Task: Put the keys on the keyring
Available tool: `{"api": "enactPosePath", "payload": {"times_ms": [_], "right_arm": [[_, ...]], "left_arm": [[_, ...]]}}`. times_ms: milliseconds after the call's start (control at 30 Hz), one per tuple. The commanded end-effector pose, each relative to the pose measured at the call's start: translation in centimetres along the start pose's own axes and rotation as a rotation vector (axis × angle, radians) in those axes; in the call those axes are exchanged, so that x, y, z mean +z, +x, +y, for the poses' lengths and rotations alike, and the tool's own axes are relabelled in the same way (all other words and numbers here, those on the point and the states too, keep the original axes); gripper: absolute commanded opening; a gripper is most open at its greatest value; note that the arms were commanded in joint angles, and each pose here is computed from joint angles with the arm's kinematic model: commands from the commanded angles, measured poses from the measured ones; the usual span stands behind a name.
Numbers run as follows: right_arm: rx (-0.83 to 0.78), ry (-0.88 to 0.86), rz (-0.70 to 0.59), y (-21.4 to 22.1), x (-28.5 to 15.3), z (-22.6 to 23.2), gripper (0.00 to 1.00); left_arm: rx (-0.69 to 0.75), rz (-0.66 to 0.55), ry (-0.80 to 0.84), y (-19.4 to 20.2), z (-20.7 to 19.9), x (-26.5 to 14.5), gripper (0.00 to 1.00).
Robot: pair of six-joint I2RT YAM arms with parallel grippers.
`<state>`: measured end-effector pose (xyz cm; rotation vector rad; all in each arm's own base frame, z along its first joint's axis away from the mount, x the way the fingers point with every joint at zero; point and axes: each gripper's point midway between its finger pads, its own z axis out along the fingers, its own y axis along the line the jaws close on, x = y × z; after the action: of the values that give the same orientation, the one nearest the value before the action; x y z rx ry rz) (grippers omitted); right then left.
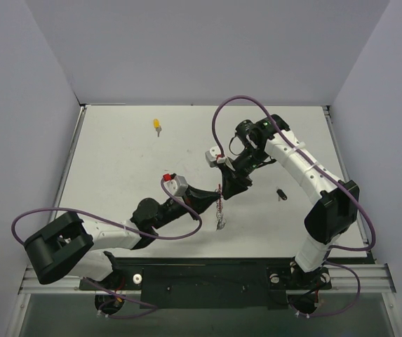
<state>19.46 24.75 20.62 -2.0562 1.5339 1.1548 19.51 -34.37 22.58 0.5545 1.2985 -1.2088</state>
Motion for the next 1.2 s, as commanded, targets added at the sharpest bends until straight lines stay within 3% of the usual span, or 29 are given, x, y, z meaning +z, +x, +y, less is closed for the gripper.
{"api": "enactPosePath", "payload": {"times_ms": [0,167,267,600,833,1167], "right_arm": [[0.195,-0.129,-0.012,-0.1,0.3,3.8,0.13],[0.210,-0.116,-0.012,0.0,0.4,3.4,0.10],[0.228,-0.106,-0.007,0.0,0.4,3.2,0.00],[0.243,-0.081,0.038,0.6,0.0,2.9,0.00],[0.241,-0.080,0.046,0.7,0.0,2.9,0.00],[0.238,-0.078,0.047,0.7,0.0,2.9,0.00]], "left_arm": [[0.012,-0.111,0.004,-3.2,-0.4,1.2,0.00],[0.012,-0.106,-0.002,-2.9,-0.4,1.3,0.00],[0.013,-0.110,-0.003,-2.9,-0.5,1.3,0.00],[-0.003,-0.088,-0.023,-2.5,0.0,0.9,0.00],[-0.018,-0.076,-0.025,-2.4,0.0,0.6,0.18],[-0.018,-0.063,-0.022,-2.2,0.1,0.6,0.22]]}}
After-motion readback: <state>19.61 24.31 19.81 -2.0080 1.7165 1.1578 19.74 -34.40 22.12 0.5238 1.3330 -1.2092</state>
